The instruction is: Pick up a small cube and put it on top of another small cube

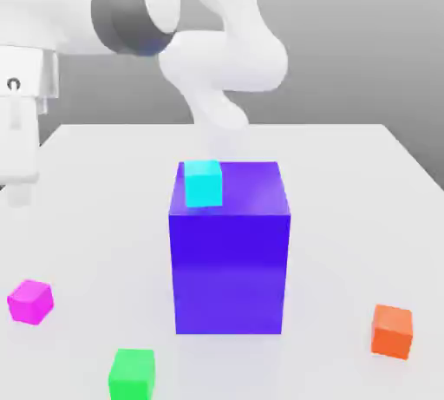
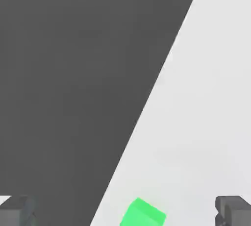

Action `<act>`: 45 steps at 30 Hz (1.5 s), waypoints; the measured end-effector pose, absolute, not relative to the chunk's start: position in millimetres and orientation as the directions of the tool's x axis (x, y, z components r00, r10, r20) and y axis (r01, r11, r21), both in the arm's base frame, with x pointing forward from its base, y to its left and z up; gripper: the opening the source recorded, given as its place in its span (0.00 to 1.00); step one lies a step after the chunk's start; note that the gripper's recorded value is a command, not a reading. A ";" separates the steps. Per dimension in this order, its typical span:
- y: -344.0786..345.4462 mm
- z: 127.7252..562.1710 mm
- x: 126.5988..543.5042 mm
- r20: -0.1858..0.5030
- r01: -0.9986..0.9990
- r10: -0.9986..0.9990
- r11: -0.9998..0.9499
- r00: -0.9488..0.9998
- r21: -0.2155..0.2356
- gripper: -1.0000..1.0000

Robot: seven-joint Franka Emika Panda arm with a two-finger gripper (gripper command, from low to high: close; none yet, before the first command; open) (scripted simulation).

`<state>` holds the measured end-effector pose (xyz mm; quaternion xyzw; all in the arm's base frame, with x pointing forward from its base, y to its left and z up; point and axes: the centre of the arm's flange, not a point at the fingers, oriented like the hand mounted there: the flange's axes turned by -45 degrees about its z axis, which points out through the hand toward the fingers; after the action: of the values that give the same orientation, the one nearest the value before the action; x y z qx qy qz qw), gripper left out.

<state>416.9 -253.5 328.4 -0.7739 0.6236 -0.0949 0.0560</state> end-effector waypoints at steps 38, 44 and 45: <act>-246.8 211.8 400.7 -0.001 -0.885 -0.885 -0.465 0.465 -0.003 0.00; -209.7 221.8 429.1 0.000 -0.656 -0.656 -0.754 0.754 -0.004 0.00; -203.2 223.5 433.4 0.000 -0.609 -0.609 -0.793 0.793 -0.004 0.00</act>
<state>433.4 -203.2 223.5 -0.9469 0.3215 -0.0007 0.0017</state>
